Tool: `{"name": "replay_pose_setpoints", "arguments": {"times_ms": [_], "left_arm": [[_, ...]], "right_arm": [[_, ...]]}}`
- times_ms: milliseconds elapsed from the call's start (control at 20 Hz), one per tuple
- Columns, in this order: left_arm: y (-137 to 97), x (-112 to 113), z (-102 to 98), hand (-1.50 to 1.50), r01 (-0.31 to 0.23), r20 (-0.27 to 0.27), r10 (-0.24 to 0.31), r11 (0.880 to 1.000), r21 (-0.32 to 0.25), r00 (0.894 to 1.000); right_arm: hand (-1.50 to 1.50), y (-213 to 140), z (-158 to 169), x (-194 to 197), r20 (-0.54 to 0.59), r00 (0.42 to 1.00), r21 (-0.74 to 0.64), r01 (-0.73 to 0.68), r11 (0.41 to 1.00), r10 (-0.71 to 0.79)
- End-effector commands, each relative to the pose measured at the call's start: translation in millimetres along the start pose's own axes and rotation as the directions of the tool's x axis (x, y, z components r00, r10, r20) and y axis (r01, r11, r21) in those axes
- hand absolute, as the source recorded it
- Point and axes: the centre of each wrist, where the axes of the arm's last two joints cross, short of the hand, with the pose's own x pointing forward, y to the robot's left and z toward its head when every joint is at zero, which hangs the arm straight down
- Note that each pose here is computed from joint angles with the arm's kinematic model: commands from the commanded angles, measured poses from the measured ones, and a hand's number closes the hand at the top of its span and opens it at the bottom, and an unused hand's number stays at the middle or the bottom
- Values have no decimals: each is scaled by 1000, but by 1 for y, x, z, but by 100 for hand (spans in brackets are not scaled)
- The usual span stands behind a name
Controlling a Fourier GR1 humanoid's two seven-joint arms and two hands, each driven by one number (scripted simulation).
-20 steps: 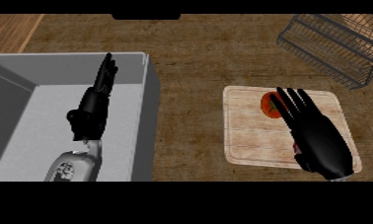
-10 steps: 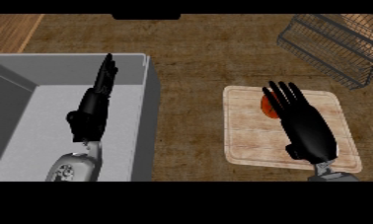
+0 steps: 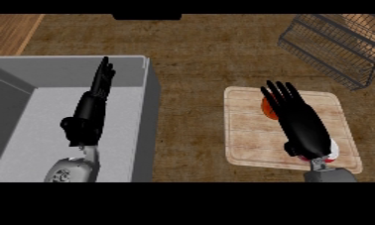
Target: Pick the tomato from the cutting board and place it in the tiered basket
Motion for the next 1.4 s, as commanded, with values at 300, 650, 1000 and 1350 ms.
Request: {"name": "replay_pose_setpoints", "arguments": {"times_ms": [300,650,1000,1350], "left_arm": [[2,8,4,0,-13,-20,12,1000,-15,1000],[-4,2,3,0,6,3,-6,1000,-26,1000],[-6,13,-6,0,9,24,-8,999,-37,1000],[-24,12,-10,0,8,5,-8,997,-72,1000]], "right_arm": [[150,16,-18,-5,9,1000,-89,12,996,-11],[150,21,-44,-4,-125,990,-91,-74,993,62],[150,28,-50,-19,-738,675,262,273,926,10],[150,-59,-142,-2,-916,383,226,244,943,121]]}}
